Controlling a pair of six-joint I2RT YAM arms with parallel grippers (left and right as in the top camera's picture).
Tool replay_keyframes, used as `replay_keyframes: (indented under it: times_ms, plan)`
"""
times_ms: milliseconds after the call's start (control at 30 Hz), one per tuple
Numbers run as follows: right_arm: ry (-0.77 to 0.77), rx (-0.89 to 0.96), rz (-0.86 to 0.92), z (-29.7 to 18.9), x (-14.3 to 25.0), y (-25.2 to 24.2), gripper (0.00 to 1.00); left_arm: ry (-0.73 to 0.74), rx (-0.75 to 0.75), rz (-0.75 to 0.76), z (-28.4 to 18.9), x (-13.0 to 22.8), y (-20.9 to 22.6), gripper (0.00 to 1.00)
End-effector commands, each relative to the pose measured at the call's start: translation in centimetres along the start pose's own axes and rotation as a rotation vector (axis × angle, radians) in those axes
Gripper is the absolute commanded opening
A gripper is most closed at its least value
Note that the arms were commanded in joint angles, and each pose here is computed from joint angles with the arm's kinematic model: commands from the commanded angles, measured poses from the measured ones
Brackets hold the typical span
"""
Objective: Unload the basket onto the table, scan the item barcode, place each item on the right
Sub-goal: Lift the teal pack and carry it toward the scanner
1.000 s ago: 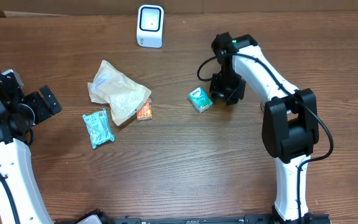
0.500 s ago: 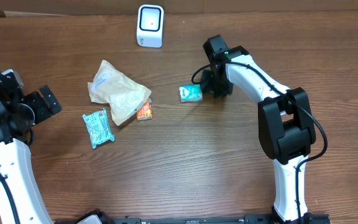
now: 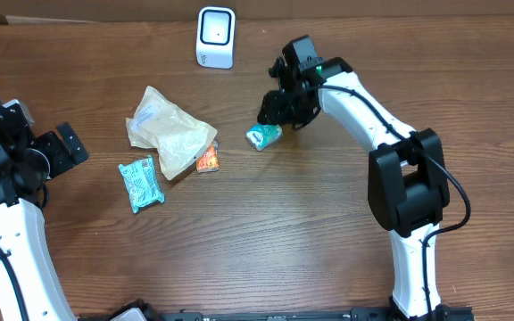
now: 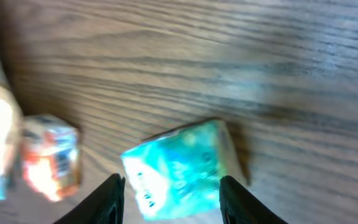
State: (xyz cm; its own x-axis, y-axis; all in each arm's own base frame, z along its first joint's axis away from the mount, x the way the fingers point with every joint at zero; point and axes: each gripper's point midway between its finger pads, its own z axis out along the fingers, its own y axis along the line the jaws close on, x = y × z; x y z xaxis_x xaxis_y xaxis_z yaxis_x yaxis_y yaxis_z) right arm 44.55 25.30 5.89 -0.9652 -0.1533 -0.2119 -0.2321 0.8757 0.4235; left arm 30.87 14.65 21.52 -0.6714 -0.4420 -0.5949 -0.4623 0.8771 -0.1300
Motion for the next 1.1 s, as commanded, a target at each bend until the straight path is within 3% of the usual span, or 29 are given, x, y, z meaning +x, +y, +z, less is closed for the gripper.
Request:
replay_keyframes:
  times_ms: [0, 100, 200, 300, 700, 900, 933, 967, 1067]
  plan:
    - [-0.002, -0.029, 0.191, -2.4, -0.7, 1.6, 0.5, -0.017, 0.007, 0.026, -0.3, -0.5, -0.1, 1.0]
    - [0.084, 0.008, 0.404, -2.1, 1.6, 1.1, 0.5, -0.016, 0.007, 0.026, -0.3, -0.5, -0.1, 1.0]
    - [0.101, 0.061, 0.436, -1.2, 2.7, 0.8, 0.48, -0.016, 0.007, 0.026, -0.3, -0.5, -0.1, 1.0]
    - [0.089, 0.109, 0.489, 0.5, 3.6, 0.7, 0.39, -0.016, 0.007, 0.026, -0.3, -0.5, -0.1, 1.0]
    - [0.068, 0.158, 0.513, 4.3, 4.5, -0.5, 0.32, -0.016, 0.007, 0.026, -0.3, -0.5, -0.1, 1.0]
    - [0.111, 0.177, 0.472, 5.6, 5.5, -1.3, 0.21, -0.016, 0.007, 0.026, -0.3, -0.5, -0.1, 0.99]
    - [0.117, 0.175, 0.464, 5.6, 5.6, -1.3, 0.07, -0.017, 0.007, 0.026, -0.3, -0.5, -0.1, 1.0]
    - [0.122, 0.169, 0.46, 5.5, 5.7, -1.4, 0.04, -0.017, 0.007, 0.026, -0.3, -0.5, -0.1, 0.99]
    - [0.16, 0.015, 0.342, 4.1, 4.9, -0.1, 0.04, -0.016, 0.007, 0.026, -0.3, -0.5, -0.1, 1.0]
